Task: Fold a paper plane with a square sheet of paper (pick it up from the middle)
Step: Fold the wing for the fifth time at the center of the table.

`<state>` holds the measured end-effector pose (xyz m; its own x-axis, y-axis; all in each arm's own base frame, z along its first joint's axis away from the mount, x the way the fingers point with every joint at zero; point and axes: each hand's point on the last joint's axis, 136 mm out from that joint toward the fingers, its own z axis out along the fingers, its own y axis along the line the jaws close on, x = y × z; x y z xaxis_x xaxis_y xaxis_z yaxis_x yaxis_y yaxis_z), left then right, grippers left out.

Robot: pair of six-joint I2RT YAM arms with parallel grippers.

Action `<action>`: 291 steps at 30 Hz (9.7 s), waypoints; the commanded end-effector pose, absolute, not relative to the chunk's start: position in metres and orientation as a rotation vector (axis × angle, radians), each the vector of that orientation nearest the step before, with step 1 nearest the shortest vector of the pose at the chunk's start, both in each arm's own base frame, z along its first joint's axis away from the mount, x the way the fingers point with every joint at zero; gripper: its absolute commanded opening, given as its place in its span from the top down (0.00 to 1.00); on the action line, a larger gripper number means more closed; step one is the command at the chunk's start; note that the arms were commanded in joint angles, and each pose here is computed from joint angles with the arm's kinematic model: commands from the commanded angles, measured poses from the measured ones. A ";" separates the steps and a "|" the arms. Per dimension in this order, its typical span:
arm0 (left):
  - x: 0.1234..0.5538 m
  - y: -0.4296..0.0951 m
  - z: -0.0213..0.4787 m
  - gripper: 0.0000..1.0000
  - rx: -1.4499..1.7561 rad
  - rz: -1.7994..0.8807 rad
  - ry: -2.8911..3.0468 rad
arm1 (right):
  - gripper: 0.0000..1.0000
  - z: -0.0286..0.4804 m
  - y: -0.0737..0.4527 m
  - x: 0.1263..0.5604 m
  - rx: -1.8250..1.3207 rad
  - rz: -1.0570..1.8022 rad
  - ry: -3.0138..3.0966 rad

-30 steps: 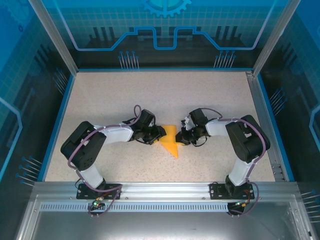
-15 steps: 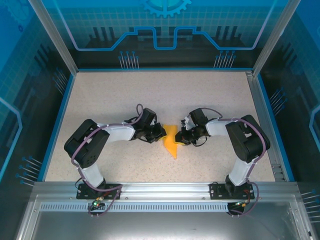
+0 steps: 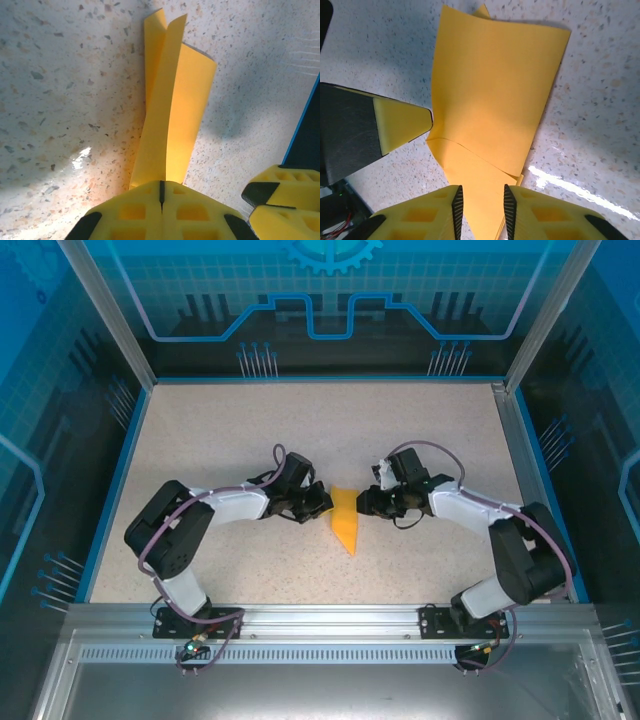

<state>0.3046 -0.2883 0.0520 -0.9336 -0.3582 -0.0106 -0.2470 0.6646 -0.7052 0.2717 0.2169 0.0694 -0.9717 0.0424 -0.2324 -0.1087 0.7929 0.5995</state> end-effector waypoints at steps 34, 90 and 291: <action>0.305 -0.285 0.077 1.00 -0.509 -1.150 2.662 | 0.62 0.052 0.266 0.222 -0.703 -0.195 2.396; 0.316 -0.297 0.075 0.37 -0.543 -1.158 2.711 | 0.92 0.037 0.258 0.218 -0.676 -0.131 2.397; 0.322 -0.352 0.043 0.47 -0.256 -1.213 2.673 | 0.80 -0.007 0.219 0.223 -0.092 0.943 2.804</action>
<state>0.3261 -0.3579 0.0625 -0.9664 -0.2293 -0.1161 -0.0469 0.6015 -0.7975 0.2387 0.2220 0.0128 -0.9657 0.0302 -0.2581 -0.1402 0.7757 0.6153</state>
